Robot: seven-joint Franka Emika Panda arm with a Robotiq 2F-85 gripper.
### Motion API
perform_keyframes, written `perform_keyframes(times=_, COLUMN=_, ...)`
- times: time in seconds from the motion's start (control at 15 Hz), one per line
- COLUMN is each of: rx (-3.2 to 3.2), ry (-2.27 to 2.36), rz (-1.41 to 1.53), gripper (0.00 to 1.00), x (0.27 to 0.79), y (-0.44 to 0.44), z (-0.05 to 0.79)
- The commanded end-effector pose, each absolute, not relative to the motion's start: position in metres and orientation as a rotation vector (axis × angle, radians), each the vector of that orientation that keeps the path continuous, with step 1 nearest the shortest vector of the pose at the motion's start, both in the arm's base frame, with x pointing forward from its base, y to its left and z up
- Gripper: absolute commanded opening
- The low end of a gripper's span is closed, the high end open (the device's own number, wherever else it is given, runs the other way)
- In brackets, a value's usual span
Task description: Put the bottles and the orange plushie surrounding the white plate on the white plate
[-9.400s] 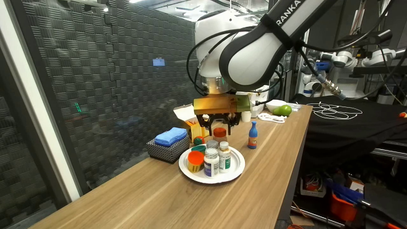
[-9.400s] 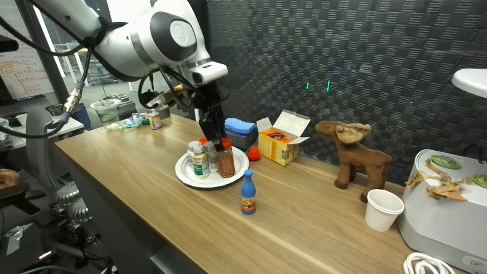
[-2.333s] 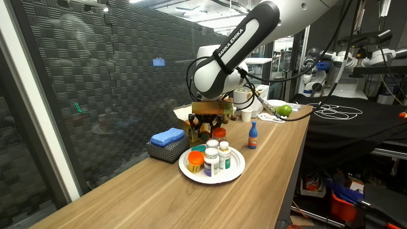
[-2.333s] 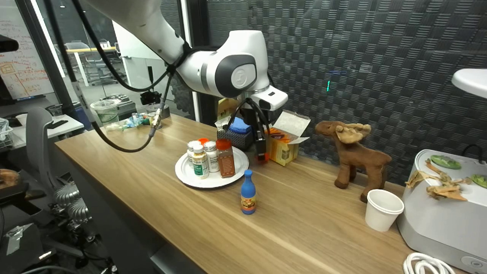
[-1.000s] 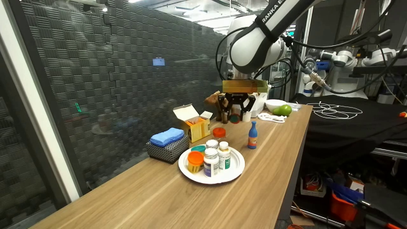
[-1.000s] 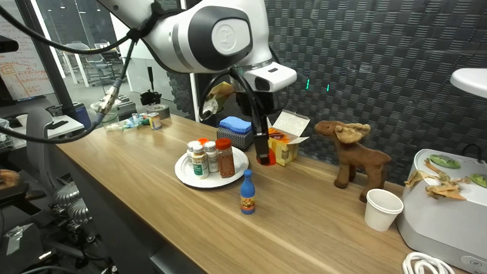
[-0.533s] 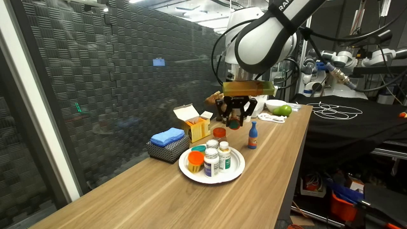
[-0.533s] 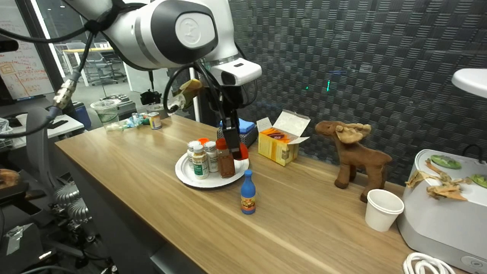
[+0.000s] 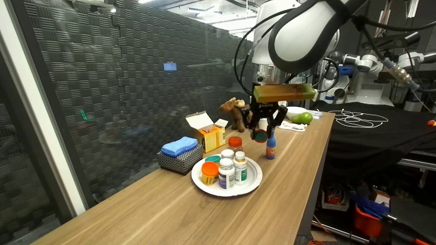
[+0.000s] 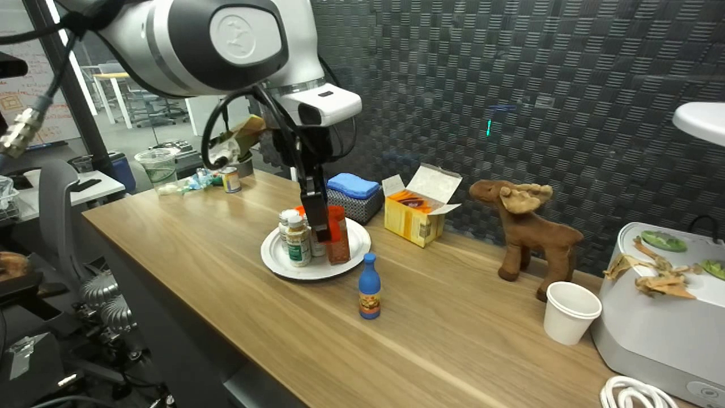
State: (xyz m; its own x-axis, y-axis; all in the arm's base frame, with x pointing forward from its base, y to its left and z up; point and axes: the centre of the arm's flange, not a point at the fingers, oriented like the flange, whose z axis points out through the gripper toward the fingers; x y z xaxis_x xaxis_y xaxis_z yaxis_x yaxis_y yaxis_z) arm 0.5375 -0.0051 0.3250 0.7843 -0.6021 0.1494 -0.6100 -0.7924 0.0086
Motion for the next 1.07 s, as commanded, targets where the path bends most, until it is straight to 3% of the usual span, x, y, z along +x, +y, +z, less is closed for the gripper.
perform_keyframes(times=0.0, rx=3.028, ry=-0.753, rz=0.189, gripper=0.25, x=0.498, y=-0.003, z=0.321)
perform_keyframes(times=0.4, rx=3.185, ry=-0.355, rz=0.185, gripper=0.25, x=0.482, y=0.014, z=0.294)
perform_keyframes(times=1.0, rx=3.27, ry=-0.258, rz=0.355, gripper=0.25, x=0.509, y=0.006, z=0.285)
